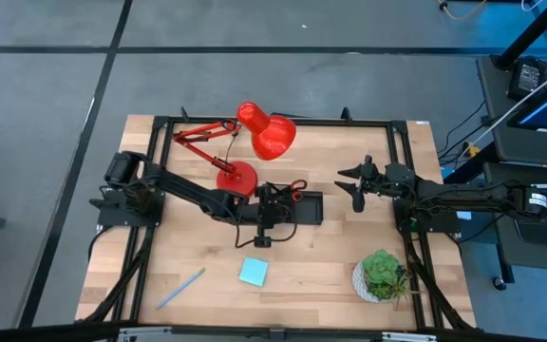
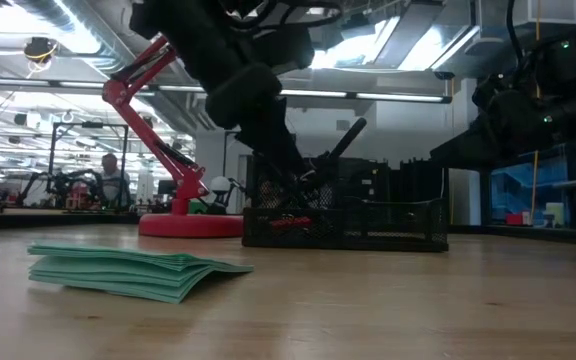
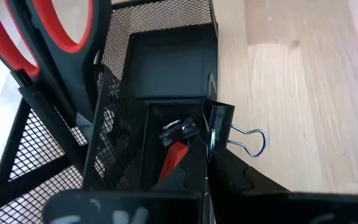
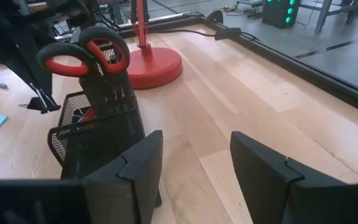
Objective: Pick and place office supplies into organizer
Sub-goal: Put the black binder clip into the black desk organizer
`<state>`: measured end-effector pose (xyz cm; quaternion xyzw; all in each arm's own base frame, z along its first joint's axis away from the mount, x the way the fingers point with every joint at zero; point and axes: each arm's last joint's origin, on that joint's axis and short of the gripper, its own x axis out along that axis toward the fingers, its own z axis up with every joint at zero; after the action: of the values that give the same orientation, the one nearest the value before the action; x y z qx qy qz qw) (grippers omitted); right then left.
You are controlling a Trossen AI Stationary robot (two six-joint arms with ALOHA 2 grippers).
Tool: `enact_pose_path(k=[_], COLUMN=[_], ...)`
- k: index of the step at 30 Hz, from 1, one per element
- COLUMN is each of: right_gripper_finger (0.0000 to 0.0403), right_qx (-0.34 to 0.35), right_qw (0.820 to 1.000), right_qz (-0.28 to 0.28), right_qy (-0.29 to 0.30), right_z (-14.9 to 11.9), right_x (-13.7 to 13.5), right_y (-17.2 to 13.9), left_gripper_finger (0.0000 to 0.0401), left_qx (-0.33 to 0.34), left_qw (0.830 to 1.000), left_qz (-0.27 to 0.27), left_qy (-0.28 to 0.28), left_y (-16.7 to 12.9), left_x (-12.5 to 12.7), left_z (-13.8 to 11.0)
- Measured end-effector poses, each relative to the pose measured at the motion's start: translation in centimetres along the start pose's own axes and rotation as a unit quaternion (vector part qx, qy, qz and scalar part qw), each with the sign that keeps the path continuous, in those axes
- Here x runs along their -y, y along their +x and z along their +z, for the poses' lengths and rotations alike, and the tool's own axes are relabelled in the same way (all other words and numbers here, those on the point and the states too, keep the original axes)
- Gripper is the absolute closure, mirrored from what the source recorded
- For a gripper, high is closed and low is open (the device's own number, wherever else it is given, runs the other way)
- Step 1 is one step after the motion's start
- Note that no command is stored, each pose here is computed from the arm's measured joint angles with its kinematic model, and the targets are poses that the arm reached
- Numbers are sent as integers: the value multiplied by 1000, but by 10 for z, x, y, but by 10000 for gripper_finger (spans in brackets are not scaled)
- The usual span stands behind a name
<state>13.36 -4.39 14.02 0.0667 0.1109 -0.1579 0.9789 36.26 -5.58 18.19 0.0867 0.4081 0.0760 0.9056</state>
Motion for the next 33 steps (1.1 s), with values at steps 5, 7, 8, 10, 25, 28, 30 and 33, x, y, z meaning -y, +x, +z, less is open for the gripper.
enact_pose_path(k=[5,7,8,10,25,28,30,33], right_gripper_finger=[212,212,212,212,212,212,212,212], right_qx=[0,-1,-1,-1,-4,-6,-7,-8], right_qw=[1000,1000,1000,1000,1000,1000,1000,1000], right_qz=[0,0,0,0,-1,-1,-1,-1], right_qy=[0,0,0,0,0,0,0,0], right_z=[0,0,0,0,-1,-1,-1,-1], right_x=[0,0,0,0,0,0,0,0], right_y=[0,0,0,0,0,0,0,0], left_gripper_finger=[399,399,399,399,398,398,398,397], left_qx=[-9,-12,-16,-21,-63,-65,-64,-64], left_qw=[1000,999,999,998,994,994,994,994], left_qz=[13,17,19,22,30,30,31,31], left_qy=[-16,-28,-36,-54,-82,-82,-82,-81], left_y=[5,6,6,7,13,14,15,15], left_x=[-4,-7,-8,-10,-9,-9,-9,-9], left_z=[-2,-3,-4,-5,-15,-16,-16,-16])
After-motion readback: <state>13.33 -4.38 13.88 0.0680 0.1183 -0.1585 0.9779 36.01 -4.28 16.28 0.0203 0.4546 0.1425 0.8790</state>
